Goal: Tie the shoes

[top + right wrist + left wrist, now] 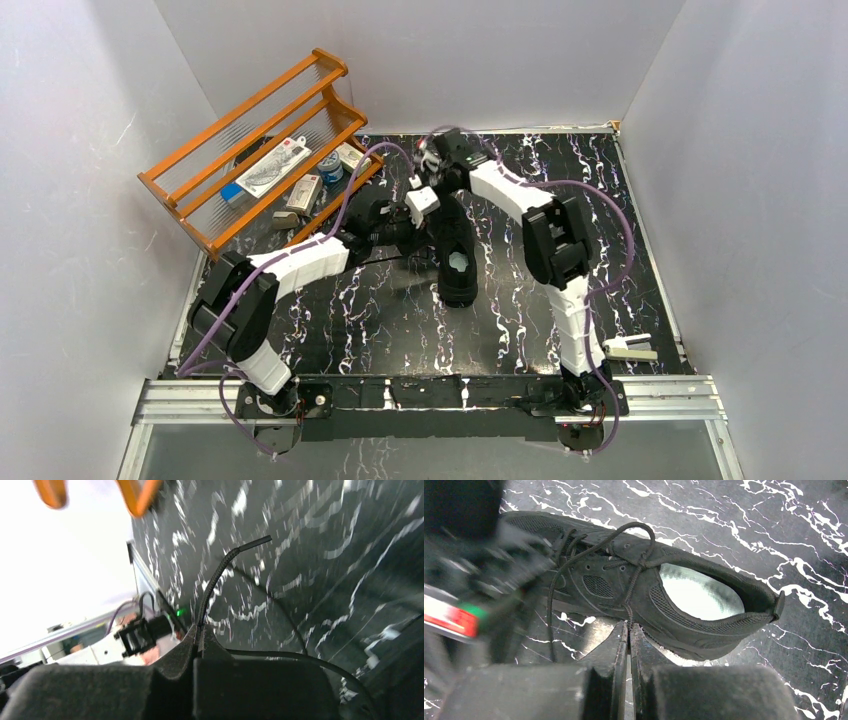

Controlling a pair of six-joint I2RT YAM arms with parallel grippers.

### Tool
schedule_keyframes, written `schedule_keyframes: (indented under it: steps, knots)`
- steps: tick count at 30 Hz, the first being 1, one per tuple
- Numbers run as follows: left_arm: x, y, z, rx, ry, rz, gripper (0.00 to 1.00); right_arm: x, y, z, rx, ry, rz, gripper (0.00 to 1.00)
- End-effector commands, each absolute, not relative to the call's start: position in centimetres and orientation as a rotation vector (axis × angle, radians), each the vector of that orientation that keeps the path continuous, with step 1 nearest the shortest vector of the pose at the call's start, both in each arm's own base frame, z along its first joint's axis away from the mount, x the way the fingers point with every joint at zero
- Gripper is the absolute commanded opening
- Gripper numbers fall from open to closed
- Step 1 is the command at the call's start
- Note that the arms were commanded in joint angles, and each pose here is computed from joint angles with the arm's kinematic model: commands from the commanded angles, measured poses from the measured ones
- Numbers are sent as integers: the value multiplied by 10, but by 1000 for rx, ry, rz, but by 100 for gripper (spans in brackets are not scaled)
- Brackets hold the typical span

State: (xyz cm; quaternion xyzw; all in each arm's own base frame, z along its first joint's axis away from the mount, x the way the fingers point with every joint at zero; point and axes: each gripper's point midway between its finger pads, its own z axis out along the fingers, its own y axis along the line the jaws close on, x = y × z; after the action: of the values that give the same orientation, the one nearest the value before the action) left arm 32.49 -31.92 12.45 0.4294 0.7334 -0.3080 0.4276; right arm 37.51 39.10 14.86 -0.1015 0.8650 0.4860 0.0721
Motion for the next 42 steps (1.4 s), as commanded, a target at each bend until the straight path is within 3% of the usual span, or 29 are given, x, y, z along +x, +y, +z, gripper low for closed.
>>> schedule_keyframes:
  steps: [1,10,16,24,29,35,42]
  knots:
    - [318,-323,153,1132,1638,-774,0,318,382,136,-289,2886,1591,0]
    - [316,-327,136,1184,1609,-792,0,279,367,96,-327,3193,1553,3]
    - [315,-332,137,1169,1614,-829,0,286,364,105,-318,3162,1587,31]
    - [317,-328,140,1076,1672,-841,0,347,332,171,-198,2868,1694,45]
    - [320,-329,140,989,1748,-890,0,360,300,200,-246,2737,1511,48]
    - [325,-333,133,893,1895,-988,0,348,257,206,-346,2500,1098,50]
    - [332,-337,123,873,2032,-1065,0,294,261,208,-822,1943,787,56]
